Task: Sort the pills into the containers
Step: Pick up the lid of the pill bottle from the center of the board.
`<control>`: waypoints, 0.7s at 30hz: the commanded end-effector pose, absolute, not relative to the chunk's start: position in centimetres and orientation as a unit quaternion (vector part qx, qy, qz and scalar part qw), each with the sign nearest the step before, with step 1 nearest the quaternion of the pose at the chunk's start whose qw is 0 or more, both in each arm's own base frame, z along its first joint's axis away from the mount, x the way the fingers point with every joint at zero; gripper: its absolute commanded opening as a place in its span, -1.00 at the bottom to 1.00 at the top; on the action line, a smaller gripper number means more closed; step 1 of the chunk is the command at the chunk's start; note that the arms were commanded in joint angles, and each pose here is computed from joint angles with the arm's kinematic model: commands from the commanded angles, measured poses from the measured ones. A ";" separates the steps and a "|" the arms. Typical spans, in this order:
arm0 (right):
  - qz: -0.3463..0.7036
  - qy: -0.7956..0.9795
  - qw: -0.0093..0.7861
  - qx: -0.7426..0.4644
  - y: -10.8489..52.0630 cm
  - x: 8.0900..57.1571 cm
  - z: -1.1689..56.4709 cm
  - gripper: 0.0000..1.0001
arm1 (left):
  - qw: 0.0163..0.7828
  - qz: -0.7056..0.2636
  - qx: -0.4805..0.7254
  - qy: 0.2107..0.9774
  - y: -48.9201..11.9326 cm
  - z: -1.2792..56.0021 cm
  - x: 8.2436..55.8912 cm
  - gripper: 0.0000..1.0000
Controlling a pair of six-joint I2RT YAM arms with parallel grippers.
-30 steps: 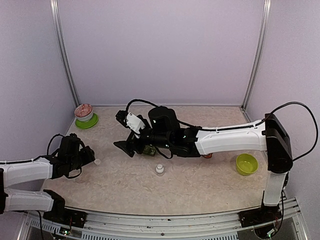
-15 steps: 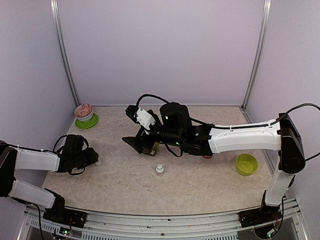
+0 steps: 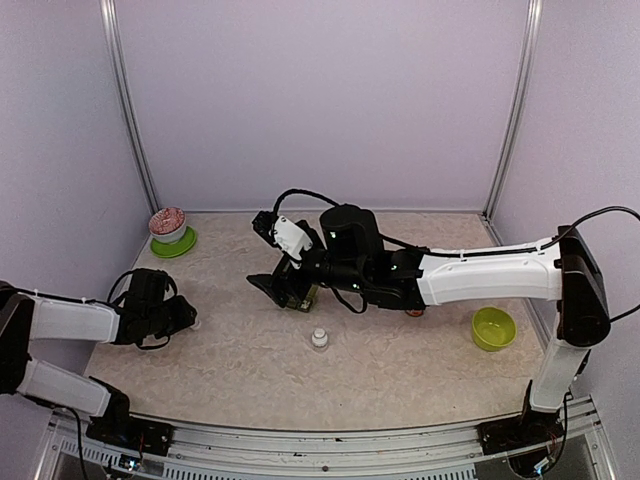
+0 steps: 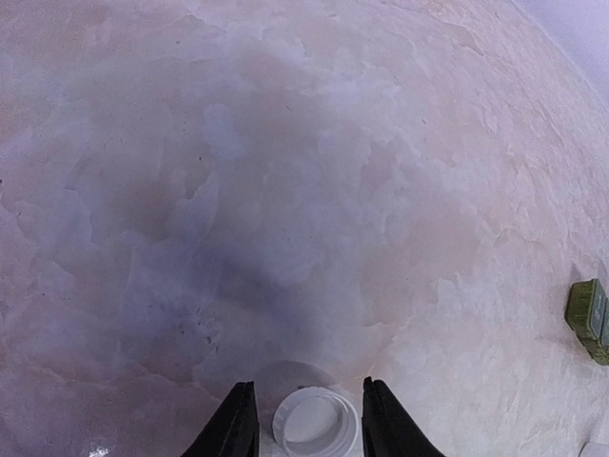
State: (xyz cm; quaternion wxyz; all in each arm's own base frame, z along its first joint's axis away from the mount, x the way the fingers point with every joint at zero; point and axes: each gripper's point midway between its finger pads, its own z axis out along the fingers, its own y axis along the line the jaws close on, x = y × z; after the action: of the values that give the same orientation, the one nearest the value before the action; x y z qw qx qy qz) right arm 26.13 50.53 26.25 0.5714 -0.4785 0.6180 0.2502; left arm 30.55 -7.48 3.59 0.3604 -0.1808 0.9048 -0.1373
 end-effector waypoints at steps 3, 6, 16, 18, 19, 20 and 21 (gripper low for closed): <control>0.247 0.621 0.573 -0.475 50.3 26.6 26.7 0.94 | 0.364 -0.128 -0.195 0.902 -6.7 4.4 30.4 -0.25; 0.249 0.621 0.572 -0.475 50.3 26.6 26.8 0.94 | 0.359 -0.124 -0.199 0.904 -6.5 4.1 30.1 -0.28; 0.250 0.622 0.568 -0.478 50.5 26.5 26.3 0.94 | 0.331 -0.137 -0.198 0.912 -7.0 2.5 29.8 -0.31; 0.250 0.623 0.566 -0.479 50.5 26.5 26.2 0.94 | 0.327 -0.140 -0.199 0.913 -7.1 2.2 29.8 -0.33; 0.249 0.623 0.566 -0.479 50.5 26.5 26.2 0.95 | 0.323 -0.143 -0.199 0.914 -7.2 2.1 29.9 -0.38; 0.249 0.623 0.567 -0.478 50.5 26.5 26.3 0.95 | 0.320 -0.146 -0.198 0.915 -7.3 2.0 29.9 -0.41; 0.248 0.623 0.567 -0.478 50.4 26.6 26.3 0.95 | 0.318 -0.148 -0.197 0.916 -7.4 1.8 29.9 -0.42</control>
State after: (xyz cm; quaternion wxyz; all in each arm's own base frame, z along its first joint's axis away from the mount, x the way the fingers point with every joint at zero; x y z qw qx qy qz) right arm 26.05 50.47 25.88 0.5652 -0.4822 0.6215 0.2488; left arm 29.61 -7.07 2.14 0.3264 -0.1971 0.9147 -0.1341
